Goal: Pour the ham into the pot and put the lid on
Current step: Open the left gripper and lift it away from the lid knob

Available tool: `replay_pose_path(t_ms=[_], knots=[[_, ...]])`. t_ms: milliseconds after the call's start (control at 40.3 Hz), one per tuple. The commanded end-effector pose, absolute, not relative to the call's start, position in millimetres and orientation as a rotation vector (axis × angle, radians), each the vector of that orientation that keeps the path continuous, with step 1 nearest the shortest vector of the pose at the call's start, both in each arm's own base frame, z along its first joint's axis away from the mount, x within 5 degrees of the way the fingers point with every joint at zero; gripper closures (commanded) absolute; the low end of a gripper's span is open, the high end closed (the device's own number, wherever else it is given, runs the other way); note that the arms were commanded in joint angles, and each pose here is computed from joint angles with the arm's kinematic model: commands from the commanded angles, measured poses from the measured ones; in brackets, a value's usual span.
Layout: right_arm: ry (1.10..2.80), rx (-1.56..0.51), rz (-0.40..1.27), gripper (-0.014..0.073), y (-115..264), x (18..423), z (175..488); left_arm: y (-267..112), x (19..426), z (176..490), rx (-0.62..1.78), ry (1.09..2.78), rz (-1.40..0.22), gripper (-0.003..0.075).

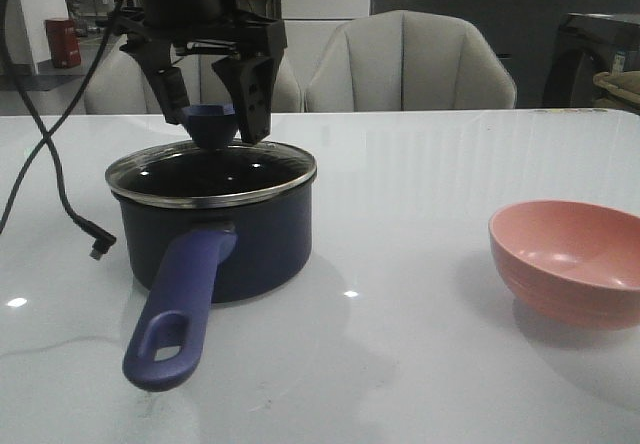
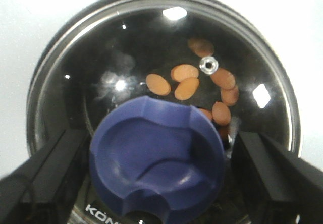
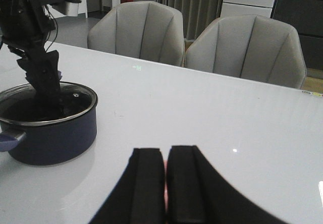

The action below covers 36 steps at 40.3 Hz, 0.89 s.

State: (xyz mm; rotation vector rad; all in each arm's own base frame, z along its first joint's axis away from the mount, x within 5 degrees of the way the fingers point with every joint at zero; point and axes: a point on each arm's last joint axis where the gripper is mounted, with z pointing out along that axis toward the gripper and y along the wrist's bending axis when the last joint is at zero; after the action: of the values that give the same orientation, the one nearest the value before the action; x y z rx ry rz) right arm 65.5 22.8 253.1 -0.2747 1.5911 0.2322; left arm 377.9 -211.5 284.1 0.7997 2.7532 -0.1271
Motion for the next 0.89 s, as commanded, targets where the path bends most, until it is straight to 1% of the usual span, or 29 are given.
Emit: replay_pose_path(t_ms=[0,223,372,496,745,869], knots=[[1.500,-0.242,0.218,0.0405,20.6,66.3,267.9,-207.9,364.7,328.7,0.776,2.679,-0.160,0.0142],[1.500,-0.242,0.218,0.0405,20.6,66.3,267.9,-198.2,352.3,359.6,0.676,2.630,-0.195,0.0146],[1.500,-0.242,0.218,0.0405,20.6,66.3,267.9,-188.9,338.9,376.4,0.662,2.595,-0.204,0.0146],[1.500,-0.242,0.218,0.0405,20.6,66.3,267.9,-179.8,322.5,388.3,0.640,2.514,-0.227,0.0146],[1.500,-0.242,0.218,0.0405,20.6,66.3,267.9,-153.8,279.1,388.9,0.583,2.399,-0.250,0.0146],[1.500,-0.242,0.218,0.0405,20.6,66.3,267.9,-137.1,252.7,384.9,0.576,2.337,-0.232,0.0146]])
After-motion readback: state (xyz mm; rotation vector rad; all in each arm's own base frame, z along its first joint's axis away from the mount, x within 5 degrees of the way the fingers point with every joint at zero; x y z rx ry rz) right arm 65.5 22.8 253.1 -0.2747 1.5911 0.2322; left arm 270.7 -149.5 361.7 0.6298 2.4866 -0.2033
